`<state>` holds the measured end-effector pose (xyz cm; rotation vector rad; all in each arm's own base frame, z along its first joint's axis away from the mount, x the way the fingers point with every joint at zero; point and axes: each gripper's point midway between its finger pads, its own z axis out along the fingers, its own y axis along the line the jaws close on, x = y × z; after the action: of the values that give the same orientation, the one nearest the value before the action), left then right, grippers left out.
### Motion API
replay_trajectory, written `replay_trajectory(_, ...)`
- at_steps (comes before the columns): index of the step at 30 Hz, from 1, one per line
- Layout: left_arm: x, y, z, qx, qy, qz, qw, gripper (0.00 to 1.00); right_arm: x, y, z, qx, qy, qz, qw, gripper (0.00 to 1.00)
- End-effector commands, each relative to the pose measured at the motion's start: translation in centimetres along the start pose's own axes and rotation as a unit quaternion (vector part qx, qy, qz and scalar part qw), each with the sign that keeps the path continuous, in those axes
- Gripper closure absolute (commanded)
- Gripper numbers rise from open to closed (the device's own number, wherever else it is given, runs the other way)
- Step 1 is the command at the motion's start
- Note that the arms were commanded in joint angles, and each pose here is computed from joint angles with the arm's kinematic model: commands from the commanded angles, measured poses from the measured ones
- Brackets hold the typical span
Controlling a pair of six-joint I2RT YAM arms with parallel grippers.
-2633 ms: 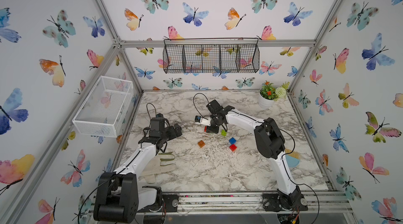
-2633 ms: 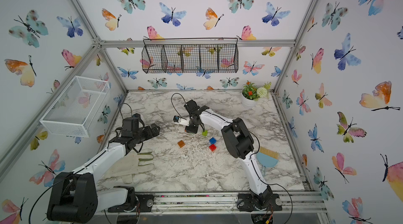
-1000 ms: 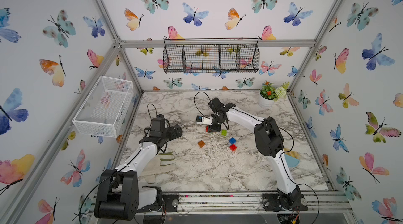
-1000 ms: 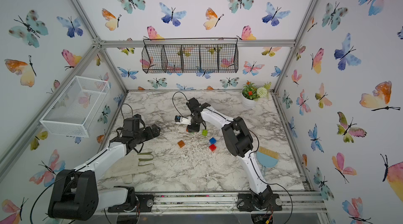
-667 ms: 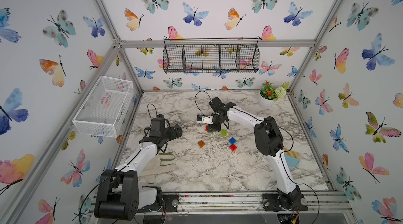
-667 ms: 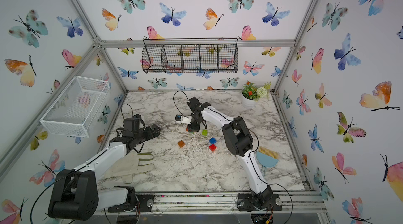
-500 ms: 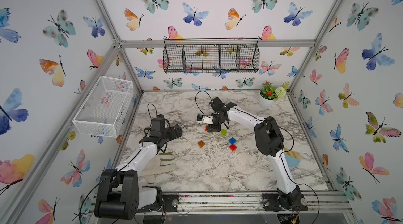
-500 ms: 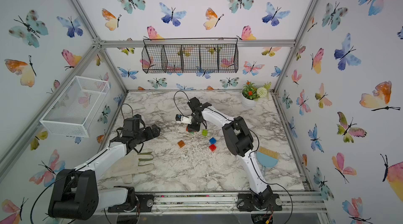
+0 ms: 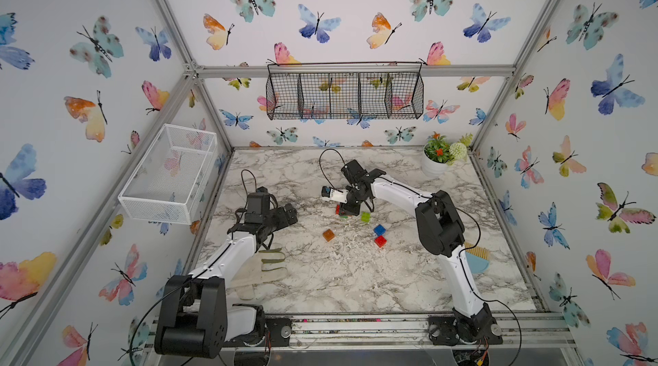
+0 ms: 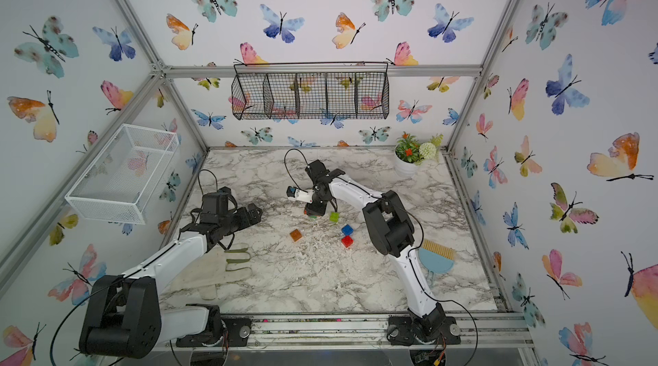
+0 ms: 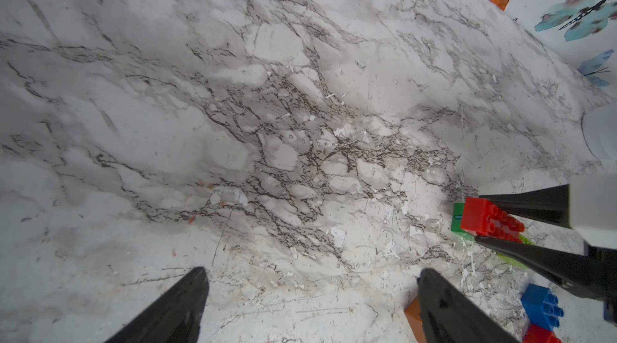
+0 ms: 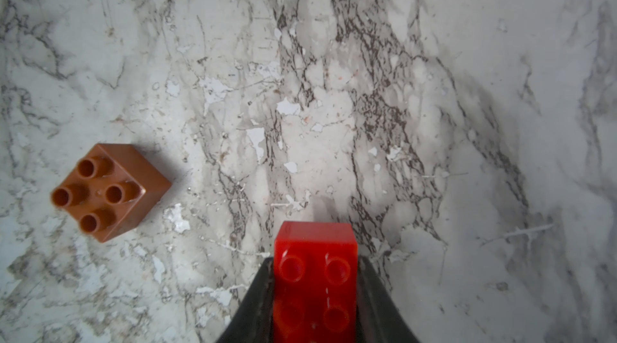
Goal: Assemble the letter v with lego
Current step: Assemble the lego brick with the lego brick.
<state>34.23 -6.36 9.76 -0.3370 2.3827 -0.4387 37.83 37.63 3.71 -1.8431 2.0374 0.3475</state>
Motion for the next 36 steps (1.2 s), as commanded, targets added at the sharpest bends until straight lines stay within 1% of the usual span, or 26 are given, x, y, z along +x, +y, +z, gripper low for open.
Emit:
replay_trajectory(1,-0.8,-0.4,0.0,0.010,-0.006,0.002,1.000,0.02,7.4,3.4,4.4,-0.050,0.126,0.044,0.990,0.99)
replay_trajectory(4,-0.8,-0.5,0.0,0.011,-0.006,0.002,1.000,0.02,7.3,3.6,4.4,-0.052,0.120,0.039,0.991,0.99)
replay_trajectory(8,-0.7,-0.5,0.1,0.013,-0.004,0.002,1.000,0.02,7.3,4.4,4.6,-0.074,0.123,0.042,0.989,0.99)
replay_trajectory(12,-0.7,-0.8,-0.1,0.018,-0.005,0.000,1.000,0.02,7.7,6.0,5.2,-0.111,0.120,0.063,0.984,0.98)
replay_trajectory(15,-0.7,-1.2,-0.3,0.032,-0.005,-0.001,0.999,0.02,8.7,6.7,5.6,-0.118,0.132,0.079,0.981,0.99)
replay_trajectory(24,-0.6,-4.3,-1.0,0.125,-0.007,-0.009,0.992,0.02,11.6,6.5,6.4,-0.100,0.197,0.098,0.970,0.98)
replay_trajectory(27,-0.5,-5.1,-1.3,0.155,-0.009,-0.012,0.988,0.02,12.5,7.2,6.8,-0.112,0.209,0.106,0.966,0.99)
replay_trajectory(32,-0.5,-5.5,-1.7,0.166,-0.012,-0.012,0.986,0.02,13.4,7.6,7.2,-0.107,0.217,0.115,0.964,0.99)
replay_trajectory(36,-0.5,-5.8,-1.8,0.176,-0.011,-0.013,0.984,0.02,13.1,7.1,7.1,-0.092,0.208,0.112,0.967,0.99)
